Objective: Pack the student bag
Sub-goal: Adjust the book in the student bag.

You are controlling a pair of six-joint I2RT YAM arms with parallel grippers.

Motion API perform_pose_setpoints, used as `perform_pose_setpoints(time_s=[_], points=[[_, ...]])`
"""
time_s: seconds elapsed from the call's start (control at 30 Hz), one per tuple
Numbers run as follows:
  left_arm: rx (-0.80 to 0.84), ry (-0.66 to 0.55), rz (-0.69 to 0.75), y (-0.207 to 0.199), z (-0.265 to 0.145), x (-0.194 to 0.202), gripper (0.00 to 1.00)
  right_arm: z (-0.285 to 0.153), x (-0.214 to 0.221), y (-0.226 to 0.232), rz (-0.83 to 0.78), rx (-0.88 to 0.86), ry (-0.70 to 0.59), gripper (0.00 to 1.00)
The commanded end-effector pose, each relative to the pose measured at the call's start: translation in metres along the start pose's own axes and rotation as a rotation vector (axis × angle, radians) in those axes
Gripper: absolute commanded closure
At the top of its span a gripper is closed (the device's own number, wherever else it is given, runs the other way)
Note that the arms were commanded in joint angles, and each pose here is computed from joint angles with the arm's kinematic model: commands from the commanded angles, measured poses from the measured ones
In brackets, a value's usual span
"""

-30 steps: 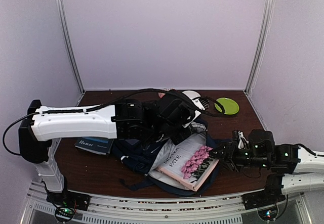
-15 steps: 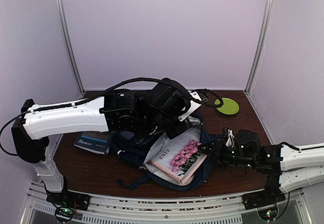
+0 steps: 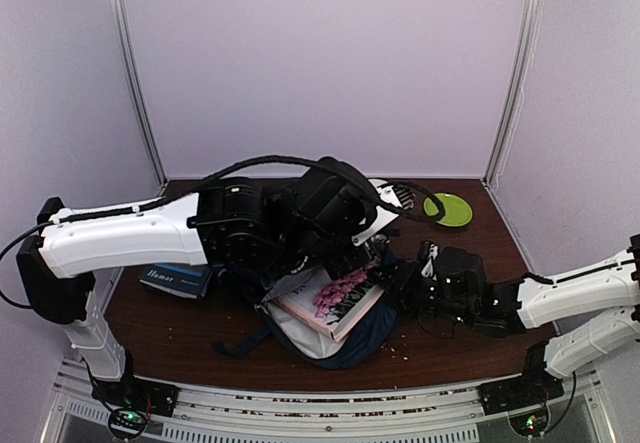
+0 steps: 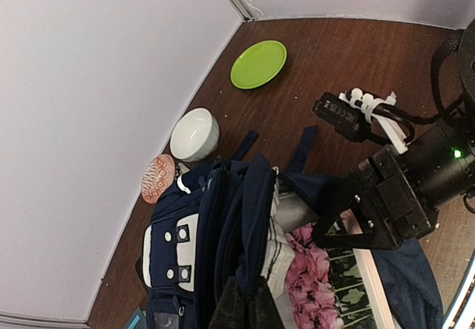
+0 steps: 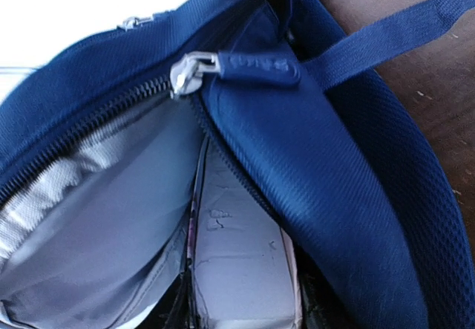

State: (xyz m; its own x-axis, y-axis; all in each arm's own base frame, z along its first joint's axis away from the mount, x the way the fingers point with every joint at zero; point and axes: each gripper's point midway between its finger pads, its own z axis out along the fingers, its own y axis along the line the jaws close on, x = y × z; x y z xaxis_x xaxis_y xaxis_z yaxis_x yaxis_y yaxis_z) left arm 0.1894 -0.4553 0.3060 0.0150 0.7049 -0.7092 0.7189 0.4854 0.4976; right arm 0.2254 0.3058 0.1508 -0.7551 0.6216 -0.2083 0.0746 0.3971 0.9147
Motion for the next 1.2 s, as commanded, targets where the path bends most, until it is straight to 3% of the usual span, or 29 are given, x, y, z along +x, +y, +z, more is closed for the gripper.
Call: perform_pose_setpoints(time_s=[0.0,0.43,0.57,0.7,0.97,1.17], points=[[-0.020,-0.340,-0.247,0.046,-0.073,-0.092,1.00,0.000,-0.024,0.044,0.093,-0.207,-0.137,0.71],[-0.078,-0.302,-0.283,0.050,-0.070,-0.084,1.00,0.037,-0.007,0.069,0.223,-0.422,-0.085,0.71],[-0.078,-0.285,-0.296,0.047,-0.067,-0.076,1.00,0.061,0.017,0.066,0.160,-0.358,0.061,0.69],[-0.084,-0.259,-0.324,0.046,-0.061,-0.064,1.00,0.064,0.036,0.049,0.061,-0.264,0.155,0.60],[-0.096,-0.204,-0.357,0.038,-0.036,-0.044,1.00,0.060,0.065,0.045,0.043,-0.274,0.326,0.40],[-0.083,-0.150,-0.431,0.039,-0.015,-0.021,1.00,0.048,0.068,0.027,0.042,-0.207,0.349,0.43]])
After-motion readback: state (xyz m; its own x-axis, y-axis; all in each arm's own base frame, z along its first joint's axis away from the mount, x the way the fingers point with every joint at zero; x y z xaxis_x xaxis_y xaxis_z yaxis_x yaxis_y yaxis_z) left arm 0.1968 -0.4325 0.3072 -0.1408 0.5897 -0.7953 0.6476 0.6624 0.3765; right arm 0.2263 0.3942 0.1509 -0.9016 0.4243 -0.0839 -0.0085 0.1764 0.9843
